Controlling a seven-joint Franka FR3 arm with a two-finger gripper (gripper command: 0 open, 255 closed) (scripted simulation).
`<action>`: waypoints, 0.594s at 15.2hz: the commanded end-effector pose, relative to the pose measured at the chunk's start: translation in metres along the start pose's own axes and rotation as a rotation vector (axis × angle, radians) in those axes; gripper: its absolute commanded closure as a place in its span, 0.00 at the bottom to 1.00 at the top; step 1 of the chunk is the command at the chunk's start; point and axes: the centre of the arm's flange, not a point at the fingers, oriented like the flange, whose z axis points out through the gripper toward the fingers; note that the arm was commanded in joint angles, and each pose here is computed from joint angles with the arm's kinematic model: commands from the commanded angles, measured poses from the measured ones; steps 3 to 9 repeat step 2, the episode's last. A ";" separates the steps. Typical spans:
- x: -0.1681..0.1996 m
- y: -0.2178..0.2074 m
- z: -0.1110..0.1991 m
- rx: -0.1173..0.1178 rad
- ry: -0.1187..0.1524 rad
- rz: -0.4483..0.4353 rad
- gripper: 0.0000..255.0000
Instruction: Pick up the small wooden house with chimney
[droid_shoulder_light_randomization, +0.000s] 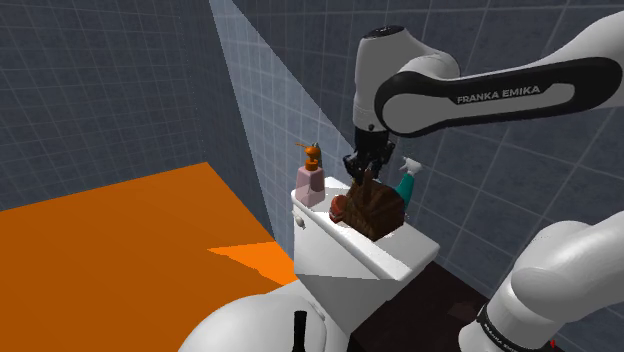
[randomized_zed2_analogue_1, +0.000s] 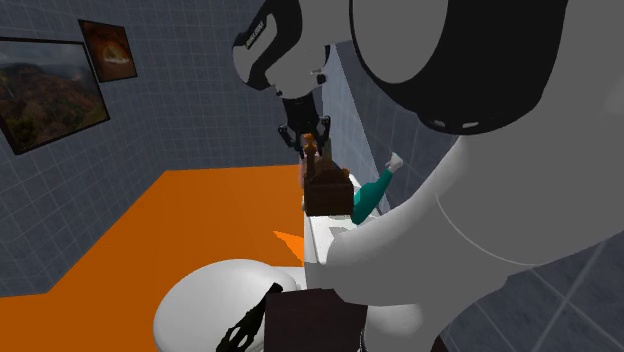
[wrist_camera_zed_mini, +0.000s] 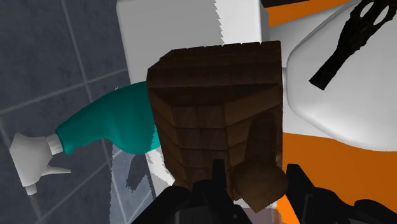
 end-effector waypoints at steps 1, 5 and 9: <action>0.000 0.001 -0.006 0.000 0.002 0.000 1.00; 0.001 0.001 -0.006 0.000 0.002 0.000 1.00; 0.001 0.001 -0.006 0.000 0.002 0.000 1.00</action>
